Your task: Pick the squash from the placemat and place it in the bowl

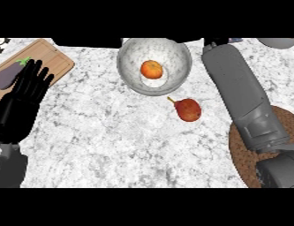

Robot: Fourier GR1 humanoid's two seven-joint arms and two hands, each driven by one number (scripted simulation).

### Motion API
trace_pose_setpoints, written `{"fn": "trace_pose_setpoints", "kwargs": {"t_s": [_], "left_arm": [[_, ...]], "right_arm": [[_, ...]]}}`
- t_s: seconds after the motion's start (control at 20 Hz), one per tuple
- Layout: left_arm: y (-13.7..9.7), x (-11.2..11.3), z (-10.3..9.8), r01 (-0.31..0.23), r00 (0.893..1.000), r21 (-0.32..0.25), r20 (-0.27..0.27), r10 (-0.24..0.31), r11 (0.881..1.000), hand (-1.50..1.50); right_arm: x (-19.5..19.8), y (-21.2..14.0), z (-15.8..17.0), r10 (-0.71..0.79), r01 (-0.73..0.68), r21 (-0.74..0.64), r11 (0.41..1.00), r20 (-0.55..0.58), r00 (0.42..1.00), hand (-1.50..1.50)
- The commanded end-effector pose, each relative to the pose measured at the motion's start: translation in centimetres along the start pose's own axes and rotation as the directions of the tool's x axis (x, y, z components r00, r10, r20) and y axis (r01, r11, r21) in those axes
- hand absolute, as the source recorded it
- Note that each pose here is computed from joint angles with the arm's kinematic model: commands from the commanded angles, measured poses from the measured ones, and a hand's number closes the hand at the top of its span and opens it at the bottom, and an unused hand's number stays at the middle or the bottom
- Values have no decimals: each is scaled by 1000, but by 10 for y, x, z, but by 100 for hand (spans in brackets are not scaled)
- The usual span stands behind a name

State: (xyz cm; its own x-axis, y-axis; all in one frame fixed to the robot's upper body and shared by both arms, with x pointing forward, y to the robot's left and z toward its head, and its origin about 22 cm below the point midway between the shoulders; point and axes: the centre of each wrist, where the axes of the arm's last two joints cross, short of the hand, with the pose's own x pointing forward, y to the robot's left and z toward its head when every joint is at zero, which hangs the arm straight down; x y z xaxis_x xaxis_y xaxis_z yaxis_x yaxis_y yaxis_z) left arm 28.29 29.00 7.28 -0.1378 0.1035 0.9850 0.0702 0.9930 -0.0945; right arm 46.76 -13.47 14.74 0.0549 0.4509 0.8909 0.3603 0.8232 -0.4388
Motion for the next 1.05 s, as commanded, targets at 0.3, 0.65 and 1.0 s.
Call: {"fn": "trace_pose_setpoints", "kwargs": {"t_s": [0.3,0.65,1.0], "left_arm": [[20,-1,8,10,1000,35,-20,-9,999,0],[13,-5,32,21,999,72,-35,-18,997,0],[28,-24,36,24,999,86,-25,-22,996,0]], "right_arm": [[-47,-60,-19,-117,111,-106,988,-48,992,-150],[-103,-123,4,-101,97,-51,994,-84,991,-150],[-142,-192,43,-99,99,-8,995,-81,992,-150]]}}
